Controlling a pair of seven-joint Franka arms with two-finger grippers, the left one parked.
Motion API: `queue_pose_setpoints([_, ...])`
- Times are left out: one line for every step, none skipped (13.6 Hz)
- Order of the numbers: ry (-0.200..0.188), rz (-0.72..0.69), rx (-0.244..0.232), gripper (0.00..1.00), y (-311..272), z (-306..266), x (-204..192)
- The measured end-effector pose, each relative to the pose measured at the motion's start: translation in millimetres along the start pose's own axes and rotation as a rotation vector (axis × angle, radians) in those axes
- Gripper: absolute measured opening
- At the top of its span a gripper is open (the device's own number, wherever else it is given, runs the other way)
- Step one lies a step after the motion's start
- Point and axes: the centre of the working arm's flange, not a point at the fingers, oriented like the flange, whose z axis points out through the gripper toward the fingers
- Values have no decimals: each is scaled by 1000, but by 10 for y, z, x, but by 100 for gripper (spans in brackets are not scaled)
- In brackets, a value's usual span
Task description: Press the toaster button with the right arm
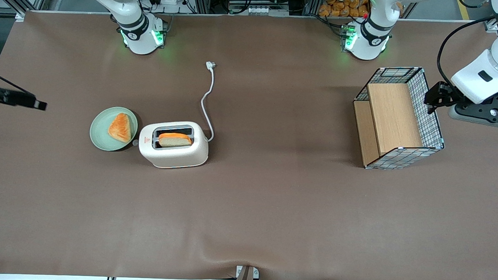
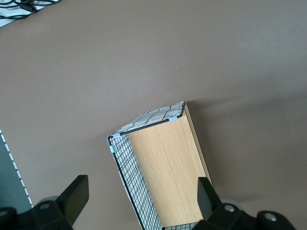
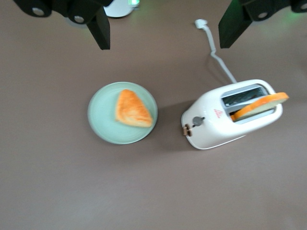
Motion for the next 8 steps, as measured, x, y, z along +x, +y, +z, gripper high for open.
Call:
queue_pose_setpoints([19, -23, -39, 100, -123, -106, -79])
queue_pose_setpoints([37, -43, -72, 100, -241, -190, -155])
queue_pose_setpoints([50, -56, -95, 100, -316, -248, -211])
queue_pose_setpoints([62, -63, -109, 100, -348, -297, -253])
queue_pose_setpoints([71, -62, -116, 100, -345, -339, -282])
queue_pose_setpoints([80, -62, -116, 100, -340, -380, -300])
queue_pose_setpoints([90, -62, -115, 100, -344, -423, -316])
queue_pose_setpoints([98, -64, -115, 100, -353, -457, -334])
